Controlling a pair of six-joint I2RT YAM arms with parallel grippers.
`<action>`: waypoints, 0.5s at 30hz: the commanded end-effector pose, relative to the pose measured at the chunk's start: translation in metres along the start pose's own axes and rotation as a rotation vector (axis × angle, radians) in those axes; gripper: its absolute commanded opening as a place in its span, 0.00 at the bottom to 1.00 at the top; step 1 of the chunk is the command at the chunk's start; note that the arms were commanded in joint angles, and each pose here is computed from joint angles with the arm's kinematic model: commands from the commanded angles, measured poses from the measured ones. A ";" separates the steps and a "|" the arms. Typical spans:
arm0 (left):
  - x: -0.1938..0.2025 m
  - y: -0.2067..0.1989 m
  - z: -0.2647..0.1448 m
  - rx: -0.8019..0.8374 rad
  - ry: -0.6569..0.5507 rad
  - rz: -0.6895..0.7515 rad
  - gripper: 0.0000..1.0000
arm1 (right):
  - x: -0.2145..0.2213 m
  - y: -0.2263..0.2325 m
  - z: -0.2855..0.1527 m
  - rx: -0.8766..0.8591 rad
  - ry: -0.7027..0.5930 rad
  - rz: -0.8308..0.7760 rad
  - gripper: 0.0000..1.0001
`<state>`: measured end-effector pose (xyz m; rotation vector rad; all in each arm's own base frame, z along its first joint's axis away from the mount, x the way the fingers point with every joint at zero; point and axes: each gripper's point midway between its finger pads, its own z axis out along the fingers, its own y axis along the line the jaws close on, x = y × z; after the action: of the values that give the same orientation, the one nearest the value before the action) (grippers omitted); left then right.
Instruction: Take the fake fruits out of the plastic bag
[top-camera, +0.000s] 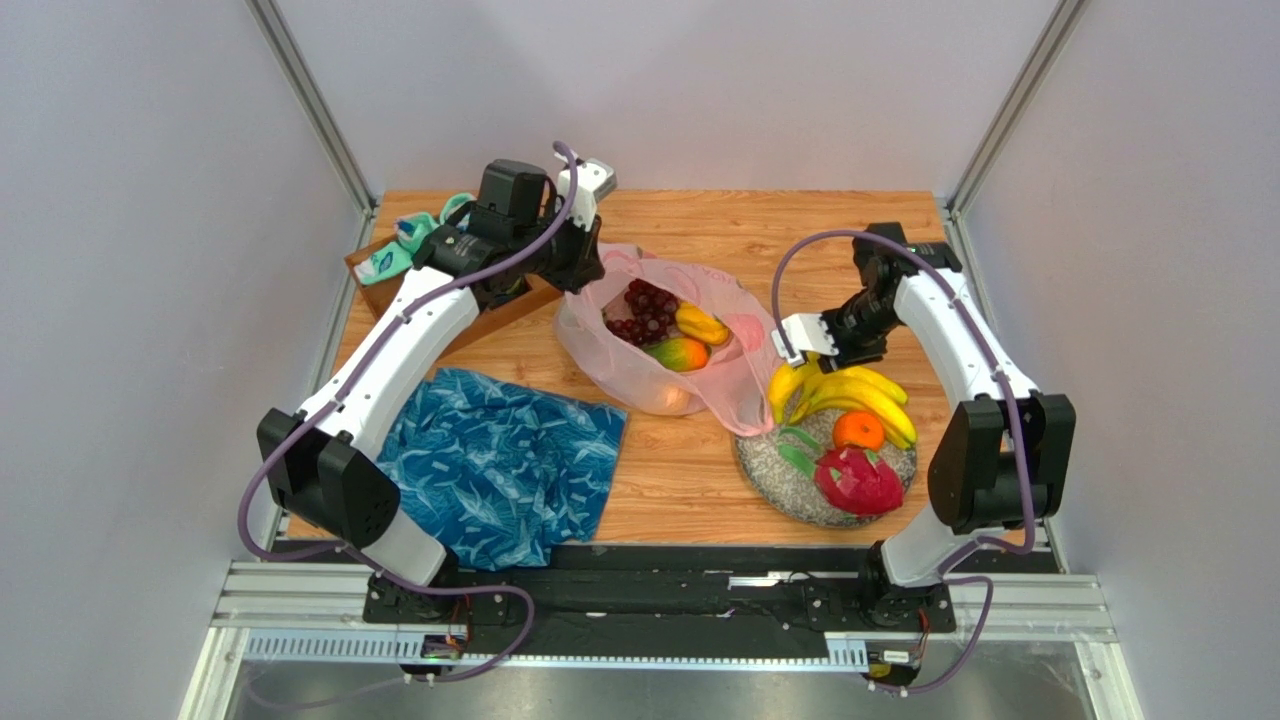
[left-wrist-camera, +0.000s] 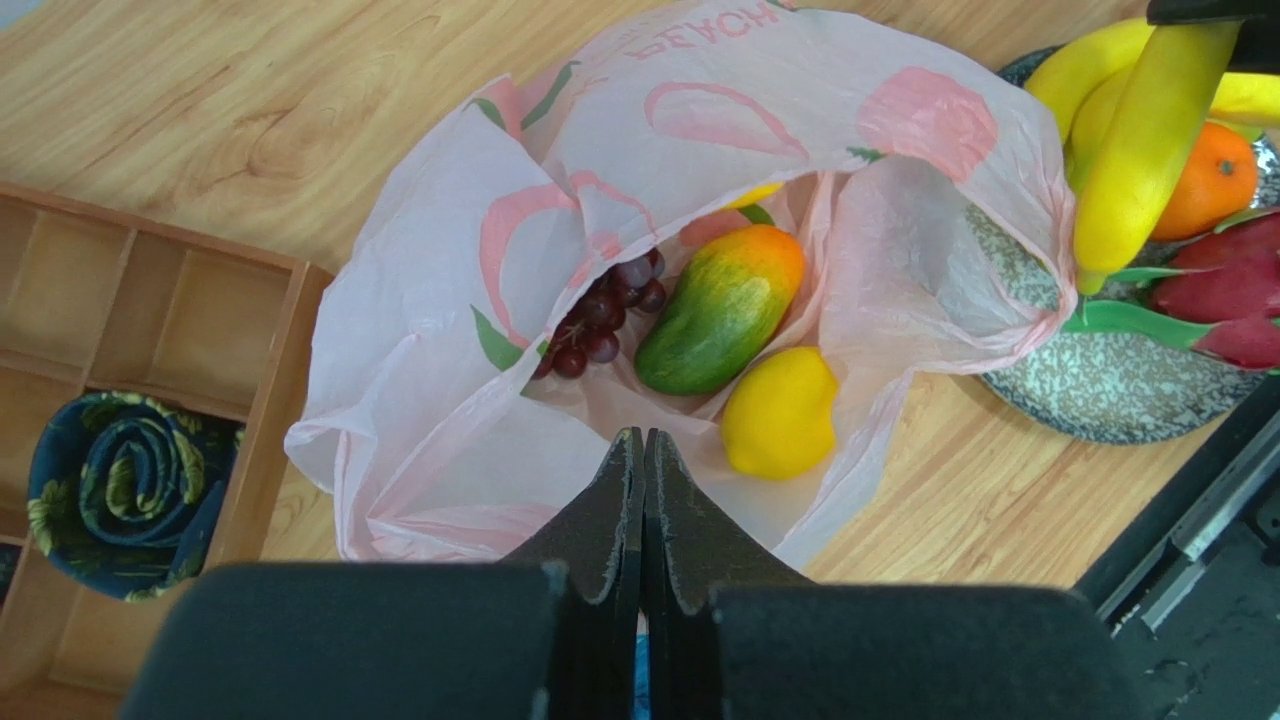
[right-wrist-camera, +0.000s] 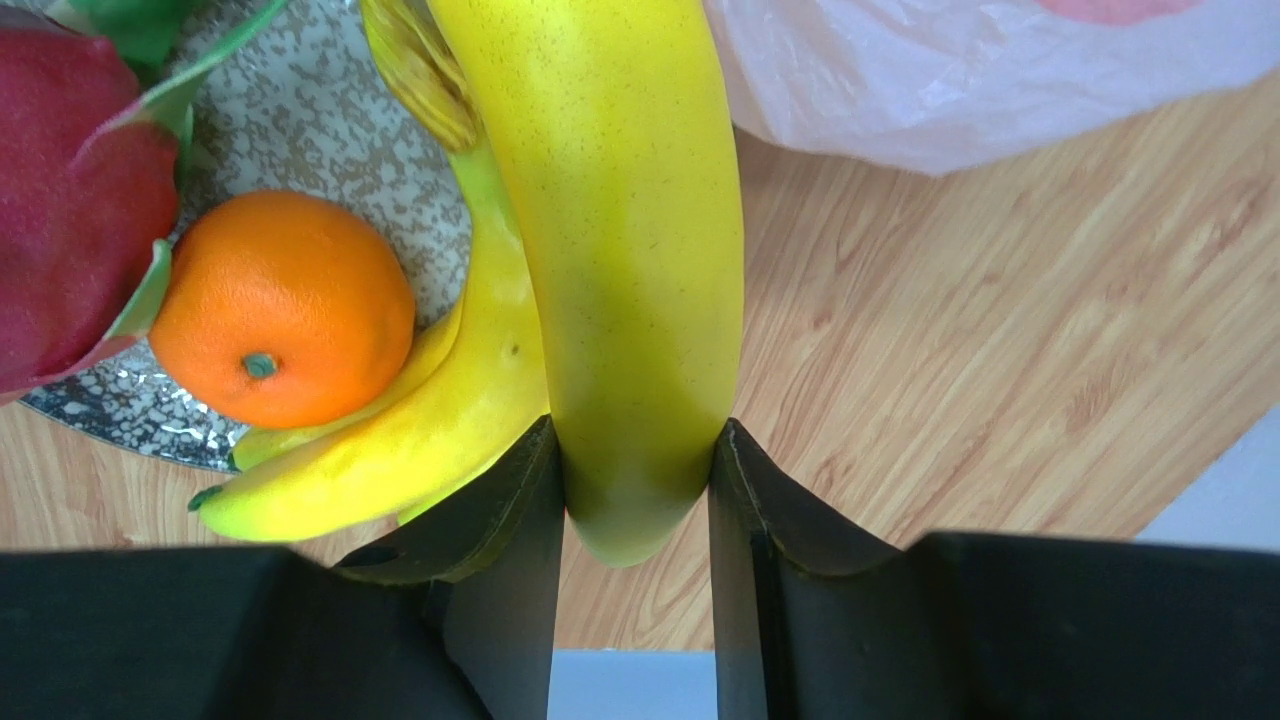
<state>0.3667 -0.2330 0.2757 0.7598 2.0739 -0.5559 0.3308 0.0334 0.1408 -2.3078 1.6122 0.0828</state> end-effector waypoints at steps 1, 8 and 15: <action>-0.012 0.003 -0.016 -0.034 -0.043 0.053 0.00 | -0.013 0.002 0.008 -0.055 -0.009 -0.046 0.28; -0.015 0.010 -0.020 -0.055 -0.051 0.068 0.00 | -0.011 -0.004 0.042 -0.108 0.007 -0.022 0.32; -0.016 0.007 -0.015 -0.032 -0.053 0.061 0.00 | -0.009 -0.018 0.061 -0.076 0.017 -0.050 0.61</action>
<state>0.3718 -0.2247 0.2738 0.7721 2.0706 -0.5011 0.3394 0.0601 0.0883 -2.4301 1.6187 0.1849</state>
